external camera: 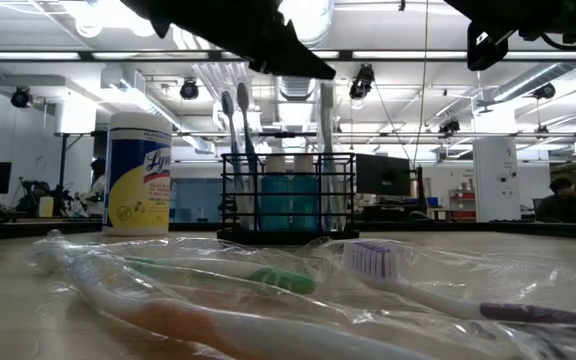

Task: Pick & Place toothbrushing station
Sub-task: Put the right green toothbrush into the mesh organizer, then put the right violet toothbrush into the mesh organizer

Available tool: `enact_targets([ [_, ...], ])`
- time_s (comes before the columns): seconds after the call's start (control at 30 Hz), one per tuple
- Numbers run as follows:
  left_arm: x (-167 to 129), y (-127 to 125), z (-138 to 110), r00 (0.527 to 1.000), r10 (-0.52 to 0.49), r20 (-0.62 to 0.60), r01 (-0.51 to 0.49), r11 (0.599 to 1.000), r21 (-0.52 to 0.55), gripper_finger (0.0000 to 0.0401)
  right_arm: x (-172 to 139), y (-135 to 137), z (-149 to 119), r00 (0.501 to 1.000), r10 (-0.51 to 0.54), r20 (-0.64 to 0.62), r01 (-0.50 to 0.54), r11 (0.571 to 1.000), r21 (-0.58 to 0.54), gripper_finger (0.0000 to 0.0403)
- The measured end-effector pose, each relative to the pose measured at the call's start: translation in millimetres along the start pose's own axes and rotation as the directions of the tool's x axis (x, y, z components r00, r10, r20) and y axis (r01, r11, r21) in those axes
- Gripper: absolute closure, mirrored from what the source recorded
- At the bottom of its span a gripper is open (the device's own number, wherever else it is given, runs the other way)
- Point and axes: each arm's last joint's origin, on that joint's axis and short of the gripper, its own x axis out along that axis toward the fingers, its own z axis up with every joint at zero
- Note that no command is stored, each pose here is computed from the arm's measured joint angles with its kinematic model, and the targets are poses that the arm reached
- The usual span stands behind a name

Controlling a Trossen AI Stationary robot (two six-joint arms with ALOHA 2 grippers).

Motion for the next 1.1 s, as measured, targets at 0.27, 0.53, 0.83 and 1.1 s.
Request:
enact_targets([
  [0.27,5,6,-5,1.0,0.009,-0.01,-0.009,1.0,-0.004,0.0398,0,0,0,1.0,0.0,0.001,0.0,1.0,0.0,0.0394],
  [0.53,-15,5,18,0.995,-0.005,0.096,-0.002,0.998,0.07,0.0361,0,0,0,1.0,0.0,0.001,0.0,1.0,0.001,0.0394],
  [0.83,-58,12,41,0.987,-0.001,0.161,-0.009,0.998,0.066,0.0305,0,0,0,1.0,0.0,0.003,0.0,1.0,0.02,0.0394],
  [1.1,-139,27,51,0.956,0.049,0.289,-0.04,0.999,-0.035,0.0328,0,0,5,0.999,0.0,0.053,-0.003,0.999,0.048,0.0394],
])
